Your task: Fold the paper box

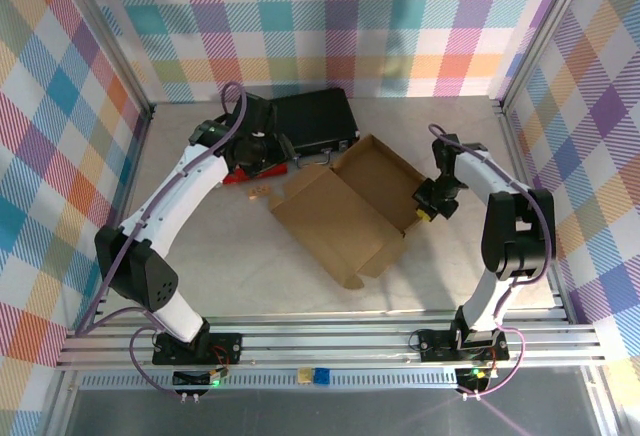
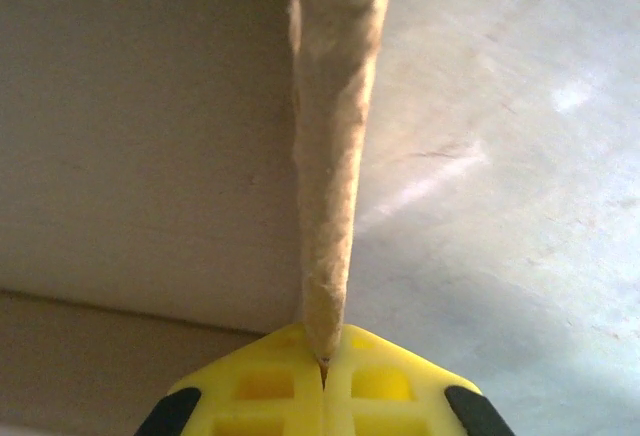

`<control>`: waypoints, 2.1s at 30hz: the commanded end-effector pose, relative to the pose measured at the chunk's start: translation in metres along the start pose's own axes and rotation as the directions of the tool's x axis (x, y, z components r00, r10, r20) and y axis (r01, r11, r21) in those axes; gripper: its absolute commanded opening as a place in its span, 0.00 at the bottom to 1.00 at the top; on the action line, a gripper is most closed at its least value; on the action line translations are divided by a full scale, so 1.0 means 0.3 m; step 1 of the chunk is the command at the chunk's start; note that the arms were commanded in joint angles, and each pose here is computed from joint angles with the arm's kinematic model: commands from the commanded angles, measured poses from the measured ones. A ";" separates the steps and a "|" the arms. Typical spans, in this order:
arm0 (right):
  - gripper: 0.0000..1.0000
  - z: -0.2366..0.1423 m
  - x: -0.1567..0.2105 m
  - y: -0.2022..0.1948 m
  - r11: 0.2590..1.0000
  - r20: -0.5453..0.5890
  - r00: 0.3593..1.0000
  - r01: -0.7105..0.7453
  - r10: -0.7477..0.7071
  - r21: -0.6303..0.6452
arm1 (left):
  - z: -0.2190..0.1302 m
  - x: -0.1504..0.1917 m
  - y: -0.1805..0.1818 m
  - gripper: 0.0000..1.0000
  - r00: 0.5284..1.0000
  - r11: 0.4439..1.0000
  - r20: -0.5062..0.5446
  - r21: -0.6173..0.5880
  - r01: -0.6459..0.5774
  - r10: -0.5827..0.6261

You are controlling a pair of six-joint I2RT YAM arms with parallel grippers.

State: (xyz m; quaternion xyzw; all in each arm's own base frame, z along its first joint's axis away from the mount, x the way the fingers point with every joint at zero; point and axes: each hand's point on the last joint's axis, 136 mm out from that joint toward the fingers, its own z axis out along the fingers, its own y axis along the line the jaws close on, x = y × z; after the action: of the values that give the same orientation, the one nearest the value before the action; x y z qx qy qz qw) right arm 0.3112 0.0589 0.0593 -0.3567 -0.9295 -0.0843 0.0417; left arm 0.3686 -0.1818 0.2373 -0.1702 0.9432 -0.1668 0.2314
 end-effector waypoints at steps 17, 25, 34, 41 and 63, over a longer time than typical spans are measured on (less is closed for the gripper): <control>0.00 0.068 0.032 -0.167 0.950 -0.188 0.931 -0.308 0.312 0.053 | 0.145 0.353 0.019 0.82 0.969 0.970 -0.169 0.135 0.202 -0.178; 0.00 0.070 0.024 -0.161 0.945 -0.208 0.922 -0.326 0.326 0.038 | 0.294 0.400 -0.070 0.80 0.982 0.948 -0.135 0.275 0.162 -0.129; 0.00 0.072 0.010 -0.148 0.938 -0.234 0.911 -0.347 0.340 0.012 | 0.314 0.445 0.025 0.80 0.990 0.969 -0.071 0.208 0.134 -0.121; 0.00 0.074 0.006 -0.136 0.937 -0.251 0.907 -0.350 0.338 0.000 | 0.340 0.453 -0.001 0.80 0.980 0.913 -0.057 0.357 0.199 -0.192; 0.06 0.018 0.021 -0.174 0.925 -0.182 0.907 -0.379 0.379 0.033 | 0.255 0.389 -0.129 0.00 0.996 0.976 0.014 0.197 -0.093 0.092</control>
State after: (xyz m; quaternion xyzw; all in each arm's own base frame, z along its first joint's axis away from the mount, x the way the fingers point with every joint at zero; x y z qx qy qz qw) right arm 0.2927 0.0399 0.0544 -0.5004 -0.8385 -0.1679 0.1354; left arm 0.3421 -0.2968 0.1416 -0.1567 0.8896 -0.3335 0.2698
